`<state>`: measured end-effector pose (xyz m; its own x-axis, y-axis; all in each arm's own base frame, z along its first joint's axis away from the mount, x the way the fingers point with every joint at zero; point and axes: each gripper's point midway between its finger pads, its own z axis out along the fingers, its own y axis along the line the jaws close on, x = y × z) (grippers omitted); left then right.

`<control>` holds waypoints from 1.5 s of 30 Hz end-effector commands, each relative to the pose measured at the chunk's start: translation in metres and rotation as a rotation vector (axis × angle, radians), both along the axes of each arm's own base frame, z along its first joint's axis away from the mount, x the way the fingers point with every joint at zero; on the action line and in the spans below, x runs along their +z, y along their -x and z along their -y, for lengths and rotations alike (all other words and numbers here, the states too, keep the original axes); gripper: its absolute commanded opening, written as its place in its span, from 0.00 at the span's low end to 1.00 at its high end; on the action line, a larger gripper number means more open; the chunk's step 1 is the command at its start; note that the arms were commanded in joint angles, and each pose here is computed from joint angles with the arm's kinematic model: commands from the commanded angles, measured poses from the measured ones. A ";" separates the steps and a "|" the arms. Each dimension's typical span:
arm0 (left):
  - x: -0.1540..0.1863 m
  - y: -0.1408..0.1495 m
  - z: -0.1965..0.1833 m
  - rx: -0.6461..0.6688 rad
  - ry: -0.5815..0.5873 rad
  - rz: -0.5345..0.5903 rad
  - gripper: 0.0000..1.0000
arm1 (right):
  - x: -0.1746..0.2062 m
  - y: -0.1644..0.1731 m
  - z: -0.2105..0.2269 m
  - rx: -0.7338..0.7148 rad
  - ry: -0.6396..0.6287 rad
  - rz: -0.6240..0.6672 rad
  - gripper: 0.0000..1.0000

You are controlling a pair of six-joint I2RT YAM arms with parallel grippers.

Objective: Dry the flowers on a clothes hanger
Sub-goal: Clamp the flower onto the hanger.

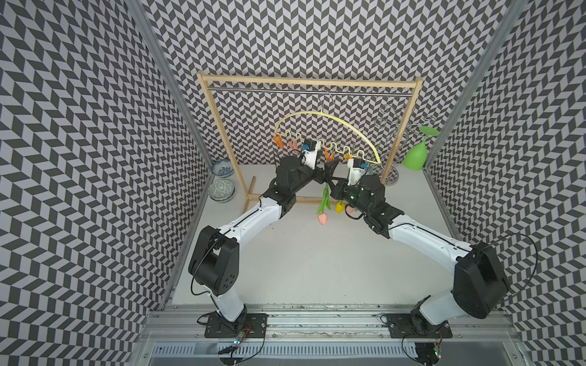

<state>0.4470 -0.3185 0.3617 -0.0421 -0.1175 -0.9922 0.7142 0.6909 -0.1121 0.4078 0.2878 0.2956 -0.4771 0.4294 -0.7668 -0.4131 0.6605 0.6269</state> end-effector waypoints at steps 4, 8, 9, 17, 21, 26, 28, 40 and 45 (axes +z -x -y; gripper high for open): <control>0.022 0.010 -0.013 0.025 0.048 0.058 1.00 | 0.012 -0.001 -0.002 0.021 -0.011 0.043 0.04; 0.018 0.010 -0.012 0.024 0.060 0.039 1.00 | 0.007 0.007 -0.004 0.055 0.000 0.021 0.11; 0.017 0.010 -0.012 0.021 0.063 0.035 1.00 | 0.005 0.008 -0.004 0.057 0.001 0.017 0.13; 0.008 0.009 -0.009 0.004 0.084 -0.011 1.00 | -0.004 0.030 -0.002 0.115 0.006 0.011 0.26; 0.002 0.001 -0.013 0.044 0.117 -0.055 1.00 | -0.005 0.045 -0.002 0.166 0.022 0.026 0.31; -0.005 -0.004 -0.015 0.073 0.138 -0.093 1.00 | -0.007 0.074 -0.006 0.287 0.056 0.056 0.38; -0.009 -0.006 -0.017 0.087 0.140 -0.109 1.00 | -0.008 0.088 -0.008 0.348 0.071 0.074 0.41; -0.028 -0.008 -0.030 0.164 0.112 -0.164 1.00 | -0.009 0.132 0.006 0.439 0.160 0.069 0.47; -0.030 0.000 -0.042 0.203 0.100 -0.174 1.00 | -0.002 0.158 0.010 0.515 0.182 0.067 0.50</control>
<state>0.4540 -0.2891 0.3213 -0.1946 -0.2360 -0.9521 0.5520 0.7760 -0.3052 0.2684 0.2784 0.2897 -0.5498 0.0621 -0.8330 -0.7079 0.4948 0.5041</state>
